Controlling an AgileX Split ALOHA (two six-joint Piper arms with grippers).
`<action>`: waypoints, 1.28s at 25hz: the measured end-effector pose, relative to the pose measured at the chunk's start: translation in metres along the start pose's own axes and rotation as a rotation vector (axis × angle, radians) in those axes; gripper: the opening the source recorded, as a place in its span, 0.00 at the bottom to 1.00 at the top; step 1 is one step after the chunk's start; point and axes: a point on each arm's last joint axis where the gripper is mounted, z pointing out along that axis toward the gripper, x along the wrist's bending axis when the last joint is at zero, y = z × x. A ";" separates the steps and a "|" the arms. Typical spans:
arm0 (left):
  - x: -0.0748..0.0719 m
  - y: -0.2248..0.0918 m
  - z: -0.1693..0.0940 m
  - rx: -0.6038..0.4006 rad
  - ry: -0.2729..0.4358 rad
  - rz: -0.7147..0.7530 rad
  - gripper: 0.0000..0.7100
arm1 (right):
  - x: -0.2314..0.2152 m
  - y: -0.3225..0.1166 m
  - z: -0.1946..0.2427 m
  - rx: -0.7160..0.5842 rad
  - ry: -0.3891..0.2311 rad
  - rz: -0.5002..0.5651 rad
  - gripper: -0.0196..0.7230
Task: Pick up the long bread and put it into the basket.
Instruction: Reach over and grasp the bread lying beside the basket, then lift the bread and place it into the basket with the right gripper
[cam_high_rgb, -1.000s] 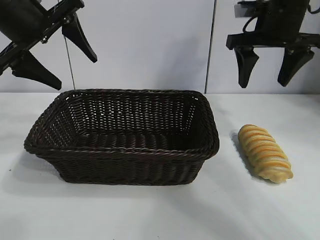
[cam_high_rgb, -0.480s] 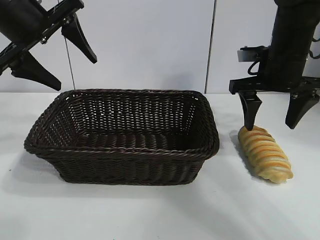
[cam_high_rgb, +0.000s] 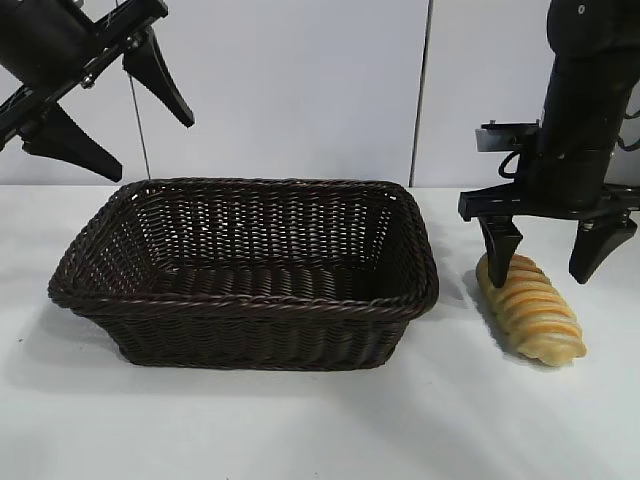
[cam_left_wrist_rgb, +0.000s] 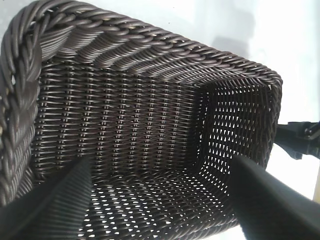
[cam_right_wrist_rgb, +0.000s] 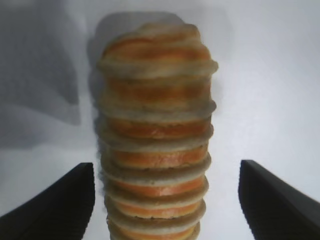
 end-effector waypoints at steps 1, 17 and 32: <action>0.000 0.000 0.000 0.000 0.000 0.000 0.77 | 0.000 0.000 0.000 -0.001 0.000 0.000 0.79; 0.000 0.000 0.000 0.000 0.000 0.000 0.77 | -0.003 -0.003 -0.031 -0.041 -0.003 -0.016 0.34; 0.000 -0.001 0.000 0.010 0.000 0.000 0.77 | -0.004 0.009 -0.137 -0.162 0.036 -0.015 0.33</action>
